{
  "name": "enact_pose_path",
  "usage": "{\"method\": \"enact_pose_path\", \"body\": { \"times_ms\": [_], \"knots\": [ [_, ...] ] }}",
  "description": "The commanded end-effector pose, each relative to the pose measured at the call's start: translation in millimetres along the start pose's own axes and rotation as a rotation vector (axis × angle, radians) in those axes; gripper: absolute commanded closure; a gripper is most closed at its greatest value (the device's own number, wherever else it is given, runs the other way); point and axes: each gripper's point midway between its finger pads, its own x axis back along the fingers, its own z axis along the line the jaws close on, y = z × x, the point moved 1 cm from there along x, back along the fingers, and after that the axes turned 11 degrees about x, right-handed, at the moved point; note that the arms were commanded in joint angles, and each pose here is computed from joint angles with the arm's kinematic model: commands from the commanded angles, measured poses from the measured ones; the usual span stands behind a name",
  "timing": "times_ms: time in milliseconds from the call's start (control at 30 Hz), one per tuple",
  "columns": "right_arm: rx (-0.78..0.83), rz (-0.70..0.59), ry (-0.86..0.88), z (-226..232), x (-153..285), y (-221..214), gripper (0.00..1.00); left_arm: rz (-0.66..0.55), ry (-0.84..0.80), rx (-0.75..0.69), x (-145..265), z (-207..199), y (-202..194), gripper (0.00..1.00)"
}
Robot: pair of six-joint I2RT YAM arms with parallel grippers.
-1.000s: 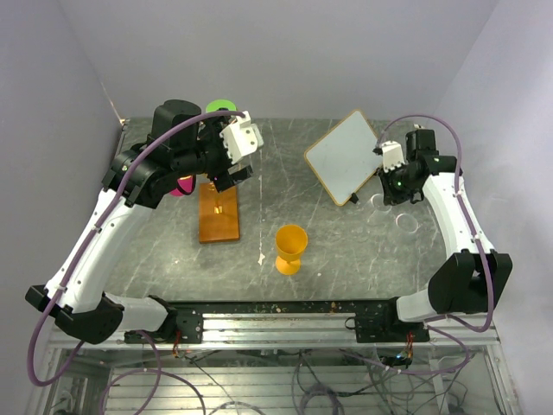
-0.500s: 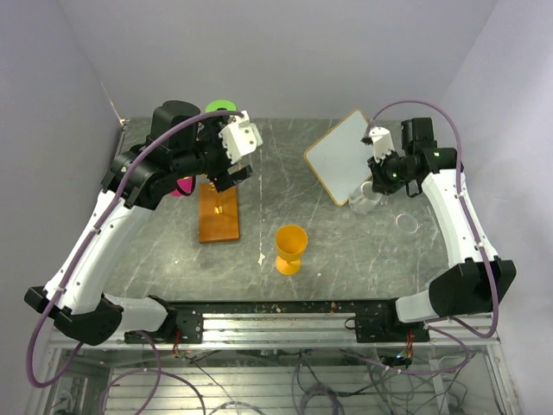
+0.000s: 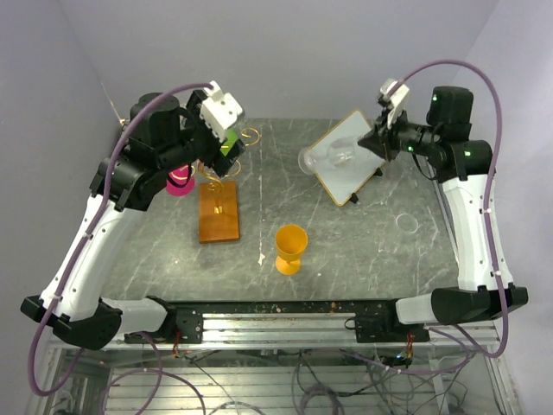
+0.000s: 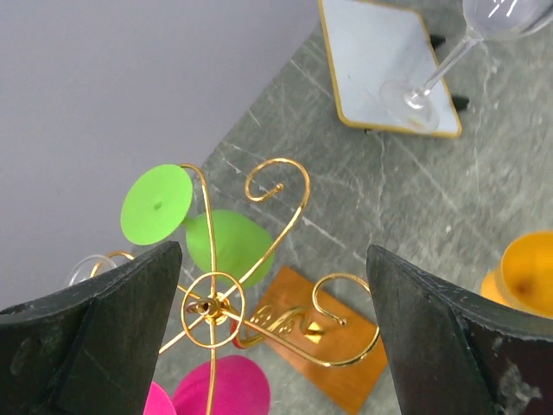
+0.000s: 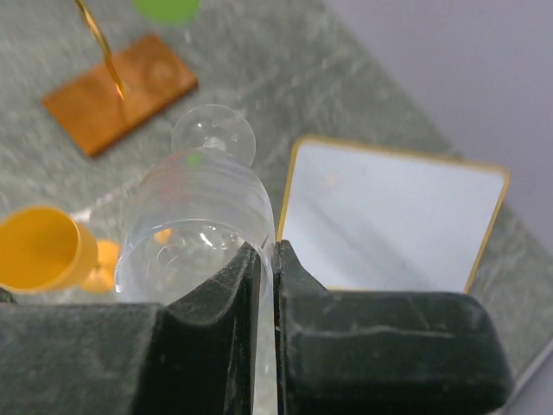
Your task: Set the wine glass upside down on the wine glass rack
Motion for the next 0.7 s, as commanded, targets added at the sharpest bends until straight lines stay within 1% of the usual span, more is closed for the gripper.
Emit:
{"method": "enact_pose_path", "body": {
  "times_ms": [0, 167, 233, 300, 467, 667],
  "knots": [
    [0.031, -0.279, 0.006, -11, 12, 80, 1.00, -0.177, 0.033, 0.176, 7, 11, 41, 0.01],
    [-0.015, -0.392, -0.055, -20, 25, 112, 1.00, -0.239, 0.043, 0.270, 9, 13, 56, 0.01],
    [-0.040, -0.455, -0.105, -25, 34, 126, 1.00, -0.266, 0.033, 0.328, 8, 12, 63, 0.01],
    [-0.060, -0.487, -0.115, -27, 40, 137, 1.00, -0.291, 0.009, 0.407, 7, 9, 72, 0.00],
    [-0.116, -0.533, -0.101, -32, 42, 152, 1.00, -0.313, -0.093, 0.601, -9, -3, 88, 0.05],
    [-0.135, -0.554, -0.066, -32, 38, 157, 1.00, -0.313, -0.133, 0.714, -29, -4, 96, 0.14]
  ]
}}
